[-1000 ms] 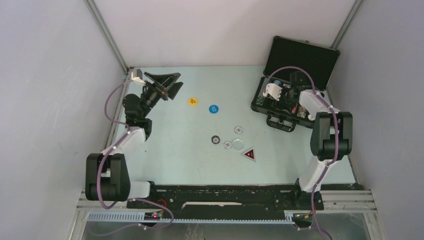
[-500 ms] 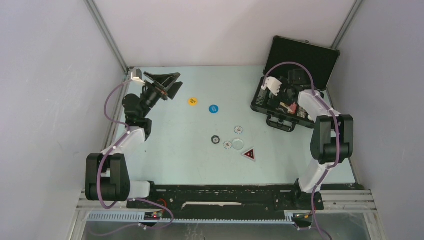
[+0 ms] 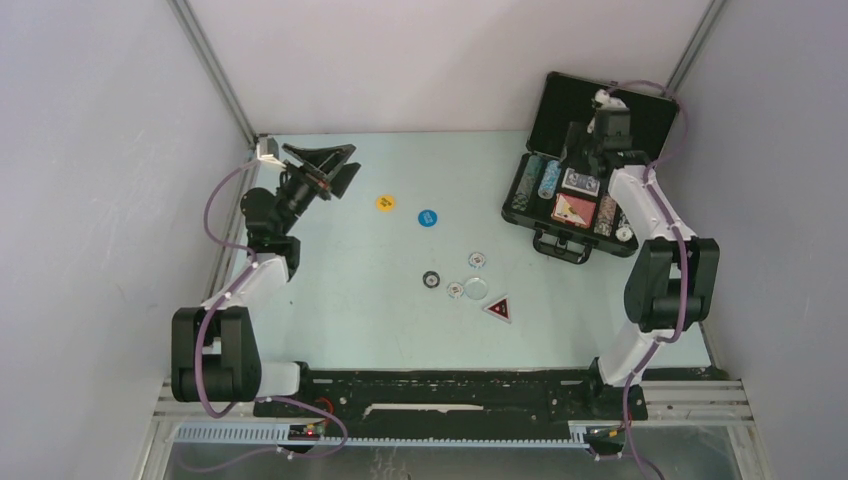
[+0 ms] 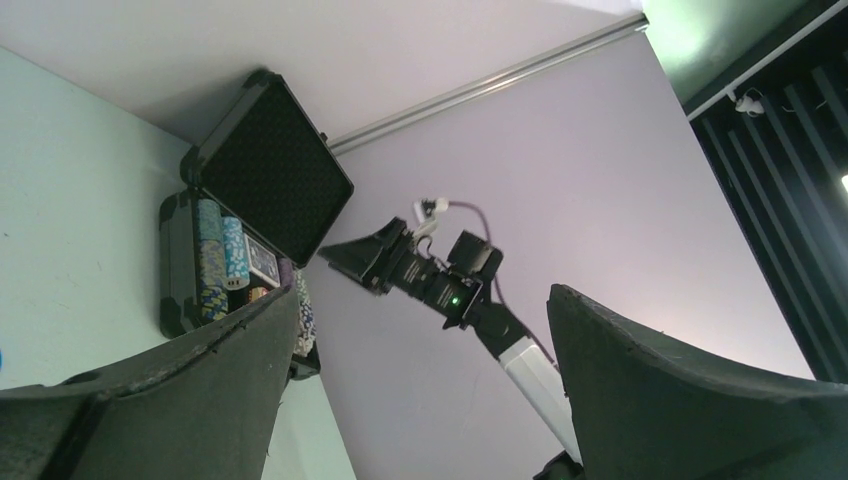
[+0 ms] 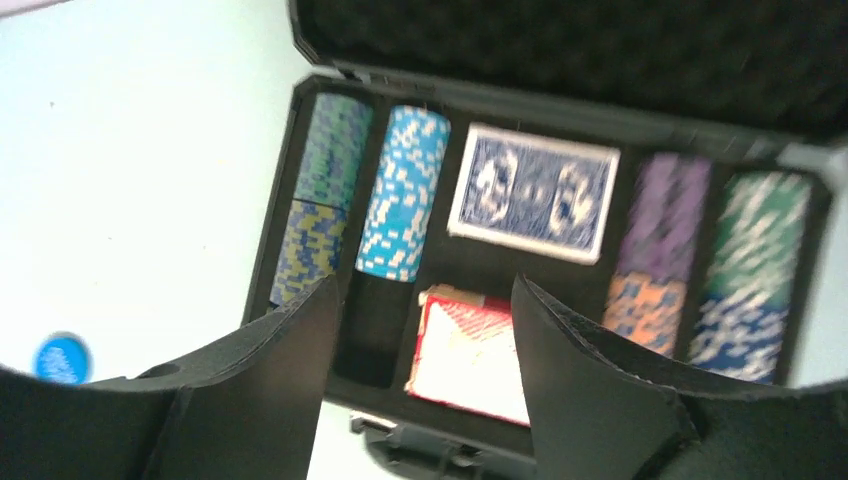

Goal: Pack up texas hold em set

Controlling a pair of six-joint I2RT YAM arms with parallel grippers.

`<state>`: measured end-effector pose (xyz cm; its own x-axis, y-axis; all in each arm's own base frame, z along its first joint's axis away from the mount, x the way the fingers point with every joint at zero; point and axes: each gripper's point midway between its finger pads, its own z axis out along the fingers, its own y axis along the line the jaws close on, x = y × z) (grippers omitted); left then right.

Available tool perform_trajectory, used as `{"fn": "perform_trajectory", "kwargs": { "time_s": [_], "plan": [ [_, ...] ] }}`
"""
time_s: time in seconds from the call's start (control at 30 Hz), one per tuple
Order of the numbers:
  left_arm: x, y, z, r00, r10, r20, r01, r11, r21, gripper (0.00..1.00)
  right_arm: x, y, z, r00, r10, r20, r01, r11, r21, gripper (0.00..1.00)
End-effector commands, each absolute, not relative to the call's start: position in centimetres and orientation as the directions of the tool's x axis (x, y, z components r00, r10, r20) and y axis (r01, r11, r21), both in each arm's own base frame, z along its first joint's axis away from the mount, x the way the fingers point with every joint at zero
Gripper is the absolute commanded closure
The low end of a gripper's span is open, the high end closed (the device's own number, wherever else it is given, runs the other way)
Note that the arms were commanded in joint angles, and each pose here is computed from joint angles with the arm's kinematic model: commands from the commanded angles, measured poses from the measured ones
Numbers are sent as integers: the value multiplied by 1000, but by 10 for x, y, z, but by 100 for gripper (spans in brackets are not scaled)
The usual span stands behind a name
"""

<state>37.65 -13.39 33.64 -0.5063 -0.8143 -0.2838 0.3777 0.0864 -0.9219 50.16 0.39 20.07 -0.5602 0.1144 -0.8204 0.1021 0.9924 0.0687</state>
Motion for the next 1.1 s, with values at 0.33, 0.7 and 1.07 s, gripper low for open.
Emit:
{"fn": "perform_trajectory", "kwargs": {
  "time_s": [0.33, 0.7, 1.07],
  "plan": [
    [377, -125, 346, -477, -816, -327, 426, 110, -898, 0, 512, 24, 121, -659, 548, -514, 321, 824, 467, 31],
    [376, -125, 349, -475, -815, -332, 434, 111, -894, 0, 468, 34, 56, -695, 624, -357, 439, 761, 477, 30],
    [376, -126, 348, -478, -812, -334, 434, 112, -894, 0, 488, -3, 116, -679, 546, -491, 406, 836, 368, 22]
  ]
}}
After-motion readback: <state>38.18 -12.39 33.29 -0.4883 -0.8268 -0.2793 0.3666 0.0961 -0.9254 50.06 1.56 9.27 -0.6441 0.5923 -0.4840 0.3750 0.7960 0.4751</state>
